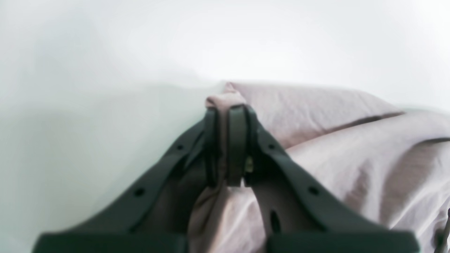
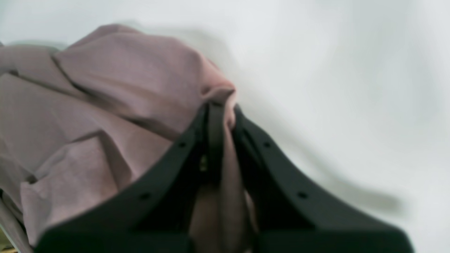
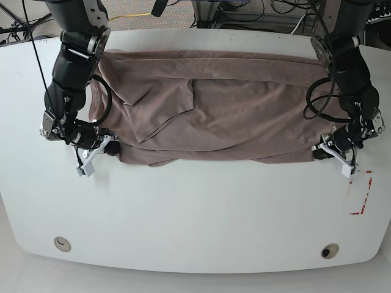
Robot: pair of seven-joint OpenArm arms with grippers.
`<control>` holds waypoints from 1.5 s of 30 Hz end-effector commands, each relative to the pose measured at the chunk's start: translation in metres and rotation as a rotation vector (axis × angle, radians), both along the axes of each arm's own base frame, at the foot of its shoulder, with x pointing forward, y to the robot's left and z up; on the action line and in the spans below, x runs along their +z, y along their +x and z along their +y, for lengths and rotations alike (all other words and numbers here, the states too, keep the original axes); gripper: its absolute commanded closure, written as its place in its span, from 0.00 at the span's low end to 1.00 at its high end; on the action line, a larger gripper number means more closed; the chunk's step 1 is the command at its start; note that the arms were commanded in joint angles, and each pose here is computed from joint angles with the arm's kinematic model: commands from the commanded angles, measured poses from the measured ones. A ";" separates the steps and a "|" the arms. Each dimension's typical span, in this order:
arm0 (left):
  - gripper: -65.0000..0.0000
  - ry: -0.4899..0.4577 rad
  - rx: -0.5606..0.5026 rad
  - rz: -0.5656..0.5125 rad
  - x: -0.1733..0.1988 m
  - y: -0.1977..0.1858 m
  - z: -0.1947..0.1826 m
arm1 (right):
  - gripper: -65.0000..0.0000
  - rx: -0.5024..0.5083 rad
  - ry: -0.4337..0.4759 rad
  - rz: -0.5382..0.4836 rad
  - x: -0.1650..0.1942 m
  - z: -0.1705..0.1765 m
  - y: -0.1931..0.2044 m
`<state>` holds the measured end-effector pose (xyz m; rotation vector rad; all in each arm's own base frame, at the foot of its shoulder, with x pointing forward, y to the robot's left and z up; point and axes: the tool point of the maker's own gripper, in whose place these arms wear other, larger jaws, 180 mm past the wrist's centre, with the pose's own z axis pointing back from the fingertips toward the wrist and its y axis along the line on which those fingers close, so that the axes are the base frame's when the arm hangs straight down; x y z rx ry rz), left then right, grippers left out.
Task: Fold the T-shirt properly
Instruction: 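Move the left gripper to the shirt corner beside it and grasp, then lift the shirt edge with both grippers and fold it over the shirt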
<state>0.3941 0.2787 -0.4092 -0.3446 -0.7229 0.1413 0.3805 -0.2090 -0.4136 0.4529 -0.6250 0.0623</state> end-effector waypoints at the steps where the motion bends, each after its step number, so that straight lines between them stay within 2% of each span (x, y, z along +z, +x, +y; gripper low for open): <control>1: 1.00 0.045 0.013 -0.023 0.017 0.006 0.022 | 1.00 -0.004 -0.021 -0.065 0.023 -0.009 0.020; 5: 1.00 0.054 0.005 -0.015 0.019 0.005 0.024 | 1.00 0.000 -0.023 -0.097 0.037 -0.009 0.033; 8: 1.00 0.098 -0.008 -0.035 0.035 0.007 0.029 | 1.00 0.006 -0.038 -0.099 0.044 -0.012 0.036; 10: 1.00 0.150 -0.019 -0.044 0.044 0.001 0.034 | 1.00 0.010 -0.082 -0.131 0.061 -0.023 0.041; 15: 1.00 0.237 -0.031 -0.127 0.075 0.004 0.038 | 1.00 0.036 -0.148 -0.194 0.091 -0.023 0.047; 20: 1.00 0.313 -0.050 -0.154 0.089 -0.008 0.039 | 1.00 0.057 -0.231 -0.229 0.116 -0.028 0.045; 26: 1.00 0.346 -0.068 -0.209 0.106 -0.015 0.034 | 1.00 0.075 -0.296 -0.269 0.134 -0.028 0.034; 33: 1.00 0.310 -0.095 -0.268 0.116 -0.028 0.022 | 1.00 0.107 -0.229 -0.293 0.129 -0.015 0.015; 39: 1.00 0.360 -0.120 -0.258 0.119 -0.042 0.023 | 1.00 0.109 -0.216 -0.257 0.114 -0.014 0.002; 45: 1.00 0.426 -0.138 -0.194 0.120 -0.064 0.027 | 1.00 0.124 -0.260 -0.268 0.114 -0.014 -0.014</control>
